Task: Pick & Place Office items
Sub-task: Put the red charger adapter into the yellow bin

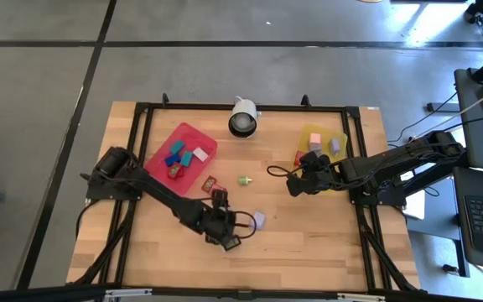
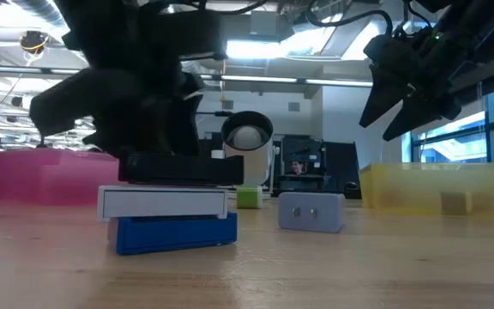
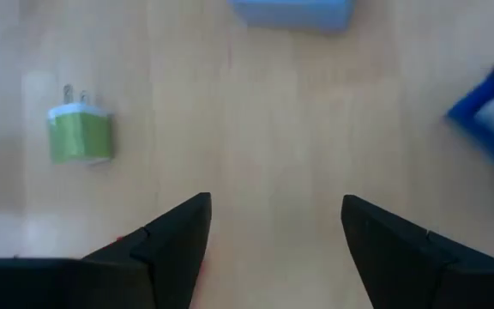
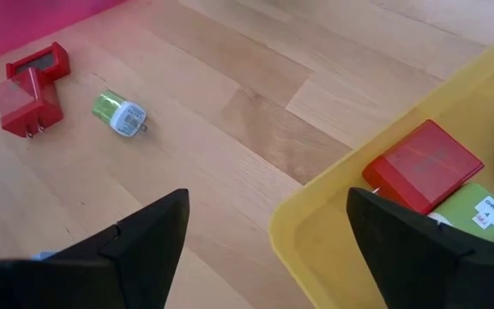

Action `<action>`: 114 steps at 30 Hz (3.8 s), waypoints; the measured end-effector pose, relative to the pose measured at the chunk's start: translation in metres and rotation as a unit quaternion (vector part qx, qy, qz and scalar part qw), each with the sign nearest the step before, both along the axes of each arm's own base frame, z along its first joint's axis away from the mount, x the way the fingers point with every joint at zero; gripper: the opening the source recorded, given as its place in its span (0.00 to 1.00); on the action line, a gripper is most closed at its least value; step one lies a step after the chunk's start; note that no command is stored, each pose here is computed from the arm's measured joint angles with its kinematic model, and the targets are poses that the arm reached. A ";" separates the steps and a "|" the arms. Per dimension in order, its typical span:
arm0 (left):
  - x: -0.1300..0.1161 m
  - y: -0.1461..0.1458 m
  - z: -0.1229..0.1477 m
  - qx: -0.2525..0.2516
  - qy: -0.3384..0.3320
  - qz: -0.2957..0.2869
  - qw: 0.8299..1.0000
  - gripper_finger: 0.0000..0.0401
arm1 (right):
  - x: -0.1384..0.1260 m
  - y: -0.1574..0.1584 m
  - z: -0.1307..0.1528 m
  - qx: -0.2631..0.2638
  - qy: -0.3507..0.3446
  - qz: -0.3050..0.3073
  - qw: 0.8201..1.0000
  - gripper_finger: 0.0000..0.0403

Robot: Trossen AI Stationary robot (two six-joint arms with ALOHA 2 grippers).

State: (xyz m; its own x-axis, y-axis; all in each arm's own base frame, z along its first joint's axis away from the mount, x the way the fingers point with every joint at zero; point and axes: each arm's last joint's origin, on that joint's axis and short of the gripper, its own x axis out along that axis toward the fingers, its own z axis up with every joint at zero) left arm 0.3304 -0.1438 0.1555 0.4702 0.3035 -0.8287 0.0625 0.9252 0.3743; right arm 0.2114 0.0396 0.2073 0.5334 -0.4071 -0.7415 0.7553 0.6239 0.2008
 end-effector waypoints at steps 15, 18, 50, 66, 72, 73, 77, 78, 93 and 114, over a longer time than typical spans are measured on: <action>0.008 0.060 -0.006 -0.051 0.118 -0.002 0.992 0.65 | 0.000 0.000 0.000 0.000 -0.002 0.000 1.000 0.79; 0.009 0.064 -0.001 -0.062 0.112 -0.003 0.992 0.65 | 0.000 0.000 0.000 0.000 -0.002 0.000 1.000 0.79; -0.001 0.124 -0.005 -0.132 0.134 0.029 0.982 0.74 | 0.002 0.002 0.000 0.028 -0.004 0.016 0.999 0.79; -0.005 0.122 -0.004 -0.094 0.116 0.132 0.980 0.52 | 0.002 0.002 0.000 0.028 -0.004 0.015 0.999 0.79; 0.005 0.115 0.002 -0.107 0.064 0.136 0.983 0.52 | 0.002 0.002 0.000 0.028 -0.004 0.015 0.999 0.79; 0.007 0.113 0.005 -0.104 0.051 0.140 0.983 0.52 | 0.002 0.002 0.000 0.028 -0.004 0.015 0.999 0.79; 0.018 0.103 0.021 -0.052 -0.008 0.150 0.987 0.53 | 0.002 0.002 0.000 0.029 -0.004 0.015 0.999 0.79; 0.021 0.100 0.025 -0.038 -0.022 0.150 0.988 0.53 | 0.002 0.002 0.000 0.029 -0.004 0.015 0.999 0.79; 0.033 0.040 0.053 0.055 -0.228 0.151 0.960 0.53 | 0.010 0.003 0.006 0.027 -0.063 -0.001 0.998 0.79; 0.027 0.034 0.059 0.204 -0.263 0.189 0.924 0.53 | 0.029 0.000 0.032 -0.069 -0.220 -0.054 0.971 0.79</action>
State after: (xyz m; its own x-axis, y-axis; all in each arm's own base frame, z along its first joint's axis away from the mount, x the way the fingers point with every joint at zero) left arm 0.3569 -0.1101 0.2149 0.5726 0.7646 -0.2957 -0.5259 0.6193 0.5830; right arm 0.2403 0.0393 0.2391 0.7347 -0.5582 -0.3855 0.6781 0.5890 0.4396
